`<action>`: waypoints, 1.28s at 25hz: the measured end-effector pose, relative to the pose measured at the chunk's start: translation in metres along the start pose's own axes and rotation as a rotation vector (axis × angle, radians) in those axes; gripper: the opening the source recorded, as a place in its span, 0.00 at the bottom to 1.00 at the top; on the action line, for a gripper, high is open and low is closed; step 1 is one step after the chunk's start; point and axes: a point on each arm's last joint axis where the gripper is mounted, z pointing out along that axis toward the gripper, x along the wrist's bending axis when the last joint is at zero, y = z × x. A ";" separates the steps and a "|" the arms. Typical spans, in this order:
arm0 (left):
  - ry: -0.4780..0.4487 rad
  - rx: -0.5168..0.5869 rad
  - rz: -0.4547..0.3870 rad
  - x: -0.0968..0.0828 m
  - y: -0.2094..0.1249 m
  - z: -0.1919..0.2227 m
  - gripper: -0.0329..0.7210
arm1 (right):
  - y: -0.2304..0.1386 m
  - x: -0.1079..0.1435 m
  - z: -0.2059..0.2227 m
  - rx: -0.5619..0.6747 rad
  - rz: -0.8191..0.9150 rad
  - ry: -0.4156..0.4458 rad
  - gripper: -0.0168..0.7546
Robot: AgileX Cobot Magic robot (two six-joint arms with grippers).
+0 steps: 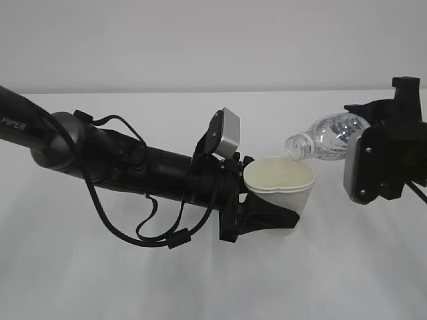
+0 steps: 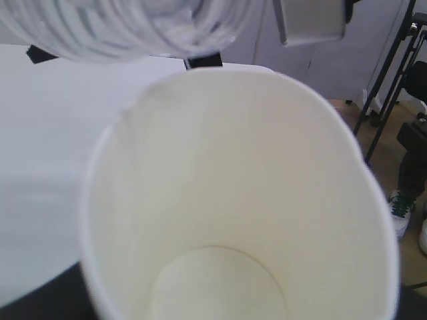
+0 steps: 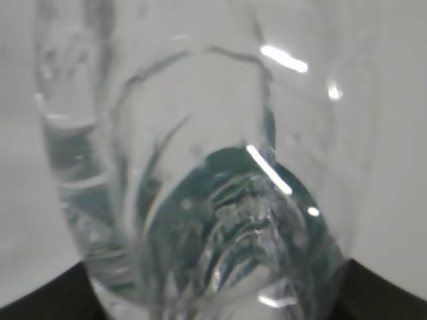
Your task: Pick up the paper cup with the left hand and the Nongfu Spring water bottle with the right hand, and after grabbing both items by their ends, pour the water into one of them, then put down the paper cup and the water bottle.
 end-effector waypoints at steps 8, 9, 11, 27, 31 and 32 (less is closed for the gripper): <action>-0.002 0.002 0.001 0.000 0.000 0.000 0.63 | 0.001 -0.011 -0.005 -0.007 -0.018 -0.044 0.55; -0.001 0.001 0.001 0.000 0.000 0.000 0.63 | 0.002 -0.011 -0.005 -0.010 -0.023 -0.045 0.55; -0.002 0.002 0.001 0.000 0.000 0.000 0.63 | 0.002 -0.011 -0.005 -0.013 -0.029 -0.044 0.55; -0.006 0.006 0.004 -0.001 -0.001 0.000 0.63 | 0.003 -0.013 -0.006 -0.021 -0.046 -0.051 0.55; -0.007 0.007 0.005 -0.001 -0.001 0.000 0.63 | 0.003 -0.013 -0.006 -0.024 -0.050 -0.050 0.55; -0.007 0.007 0.005 -0.001 -0.001 0.000 0.63 | 0.003 -0.013 -0.006 -0.025 -0.053 -0.050 0.55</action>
